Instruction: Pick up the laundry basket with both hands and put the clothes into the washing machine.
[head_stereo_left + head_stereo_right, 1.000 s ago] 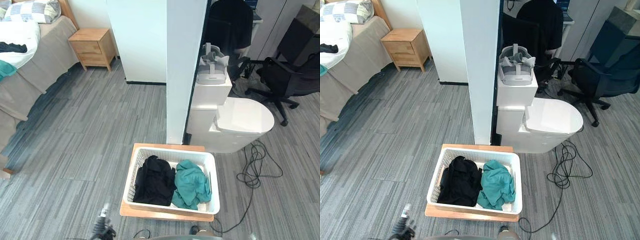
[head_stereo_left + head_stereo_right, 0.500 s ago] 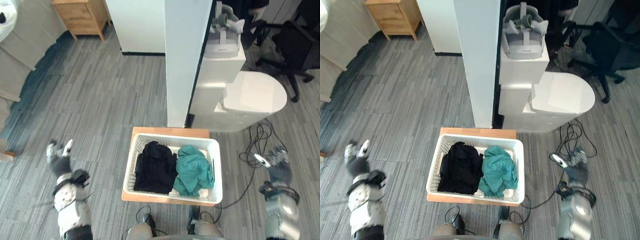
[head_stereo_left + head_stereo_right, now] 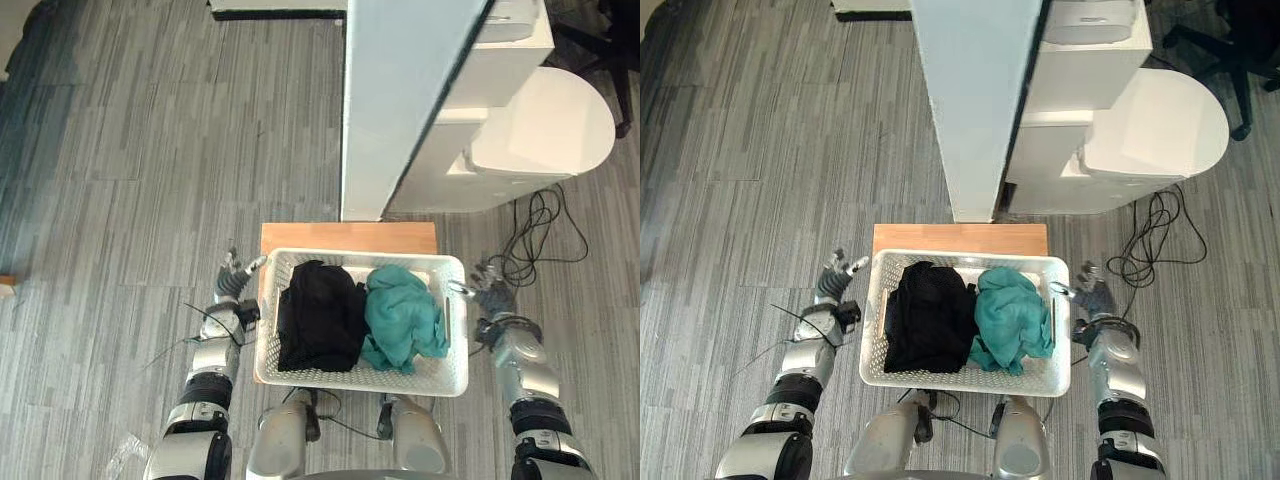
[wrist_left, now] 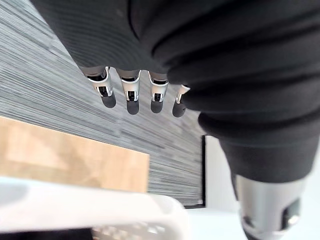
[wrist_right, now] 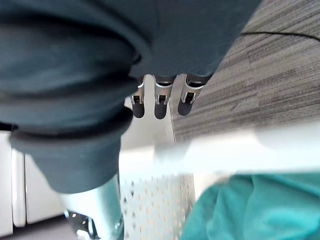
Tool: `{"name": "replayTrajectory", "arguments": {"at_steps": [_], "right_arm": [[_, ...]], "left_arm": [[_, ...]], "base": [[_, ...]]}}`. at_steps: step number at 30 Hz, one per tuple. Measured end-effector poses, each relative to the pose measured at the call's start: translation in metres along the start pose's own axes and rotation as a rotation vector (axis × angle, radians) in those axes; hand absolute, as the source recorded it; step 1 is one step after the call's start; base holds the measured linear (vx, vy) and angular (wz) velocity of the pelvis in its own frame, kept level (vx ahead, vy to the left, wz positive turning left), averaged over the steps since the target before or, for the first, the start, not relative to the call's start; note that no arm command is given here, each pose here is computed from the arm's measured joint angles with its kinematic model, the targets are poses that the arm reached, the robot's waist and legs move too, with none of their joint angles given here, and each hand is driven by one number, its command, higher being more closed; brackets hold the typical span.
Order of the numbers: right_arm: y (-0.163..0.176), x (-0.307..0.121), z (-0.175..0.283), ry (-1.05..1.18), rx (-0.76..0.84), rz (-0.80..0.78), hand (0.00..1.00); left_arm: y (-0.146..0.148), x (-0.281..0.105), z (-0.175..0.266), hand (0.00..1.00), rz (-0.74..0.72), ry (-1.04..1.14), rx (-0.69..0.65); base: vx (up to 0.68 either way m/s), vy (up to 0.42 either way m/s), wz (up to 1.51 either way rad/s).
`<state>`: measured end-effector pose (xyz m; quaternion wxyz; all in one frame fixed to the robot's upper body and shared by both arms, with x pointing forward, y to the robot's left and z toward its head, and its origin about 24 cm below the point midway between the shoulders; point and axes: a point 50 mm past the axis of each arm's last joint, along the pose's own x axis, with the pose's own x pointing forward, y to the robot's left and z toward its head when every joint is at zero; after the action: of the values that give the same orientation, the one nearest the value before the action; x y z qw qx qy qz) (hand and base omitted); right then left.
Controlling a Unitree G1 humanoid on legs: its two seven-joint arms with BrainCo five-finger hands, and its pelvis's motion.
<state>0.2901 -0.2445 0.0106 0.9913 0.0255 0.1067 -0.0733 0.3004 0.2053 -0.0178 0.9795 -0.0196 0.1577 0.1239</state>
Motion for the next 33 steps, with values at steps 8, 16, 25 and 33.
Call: {"name": "replayTrajectory", "arguments": {"at_steps": [8,16,25,33], "right_arm": [[0.029,0.013,0.019,-0.051,-0.042,0.080,0.00],[0.033,0.002,-0.014,0.050,-0.040,0.082,0.00],[0.022,-0.033,-0.081,0.271,-0.050,0.083,0.00],[0.004,-0.070,-0.126,0.456,-0.058,0.061,0.00]], "left_arm": [[0.006,-0.003,-0.028,0.00,0.059,0.134,0.039],[-0.002,-0.014,-0.041,0.00,0.038,0.143,0.068],[0.014,-0.050,-0.091,0.00,0.028,0.264,0.146],[0.012,-0.065,-0.111,0.00,-0.033,0.338,0.167]], "base": [[0.05,0.000,-0.05],[0.03,0.022,0.11],[-0.06,0.007,0.04],[-0.20,0.003,0.15]]}}
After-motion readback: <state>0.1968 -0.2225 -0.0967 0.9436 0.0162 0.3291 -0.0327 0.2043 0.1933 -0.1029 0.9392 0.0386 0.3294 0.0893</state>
